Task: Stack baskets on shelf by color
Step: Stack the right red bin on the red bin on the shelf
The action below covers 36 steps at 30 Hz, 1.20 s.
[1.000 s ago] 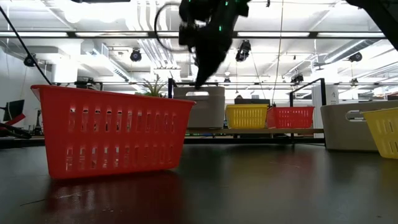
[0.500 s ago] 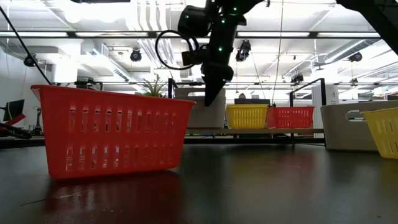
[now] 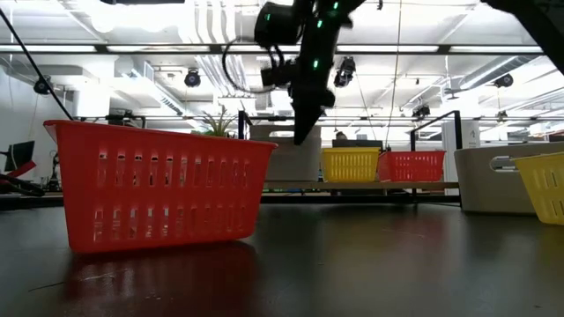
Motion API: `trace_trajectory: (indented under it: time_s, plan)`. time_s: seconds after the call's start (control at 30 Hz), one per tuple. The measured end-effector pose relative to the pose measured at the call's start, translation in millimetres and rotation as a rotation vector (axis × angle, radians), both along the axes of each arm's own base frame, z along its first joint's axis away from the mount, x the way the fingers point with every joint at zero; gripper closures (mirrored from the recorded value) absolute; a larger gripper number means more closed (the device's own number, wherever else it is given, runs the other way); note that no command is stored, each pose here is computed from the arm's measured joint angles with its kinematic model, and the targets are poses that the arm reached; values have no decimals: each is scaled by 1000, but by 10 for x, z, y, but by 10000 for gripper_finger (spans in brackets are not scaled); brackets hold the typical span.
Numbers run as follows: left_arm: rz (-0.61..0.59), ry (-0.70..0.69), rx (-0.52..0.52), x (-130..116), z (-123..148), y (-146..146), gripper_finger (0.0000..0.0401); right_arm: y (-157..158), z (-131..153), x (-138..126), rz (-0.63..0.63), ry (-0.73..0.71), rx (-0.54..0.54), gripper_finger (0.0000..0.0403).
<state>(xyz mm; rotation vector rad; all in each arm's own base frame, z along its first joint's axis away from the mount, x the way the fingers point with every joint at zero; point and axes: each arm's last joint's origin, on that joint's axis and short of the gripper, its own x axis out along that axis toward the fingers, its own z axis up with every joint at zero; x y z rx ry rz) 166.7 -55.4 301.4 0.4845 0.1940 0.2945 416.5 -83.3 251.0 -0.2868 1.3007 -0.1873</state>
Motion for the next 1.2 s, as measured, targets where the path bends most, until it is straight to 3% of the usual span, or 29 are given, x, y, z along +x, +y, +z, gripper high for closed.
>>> trace_trajectory:
  time_s: [0.17,0.37,0.67,0.83,1.0,1.2]
  plan:
    - [1,1,3,0,0,1,401,362,286,-126,21,-39,39,394]
    - [0,0,3,1,1,1,401,970,580,-257,123,-130,164,394]
    - [1,-30,-15,6,27,-1,401,1886,582,-241,360,-238,191,394]
    - [0,-47,-24,10,43,-4,401,2229,556,-198,416,-330,242,391]
    - [0,-46,-24,10,42,-4,401,2448,425,-123,467,-349,337,348]
    - [0,-47,-24,10,42,-4,401,2593,117,58,477,-356,349,260]
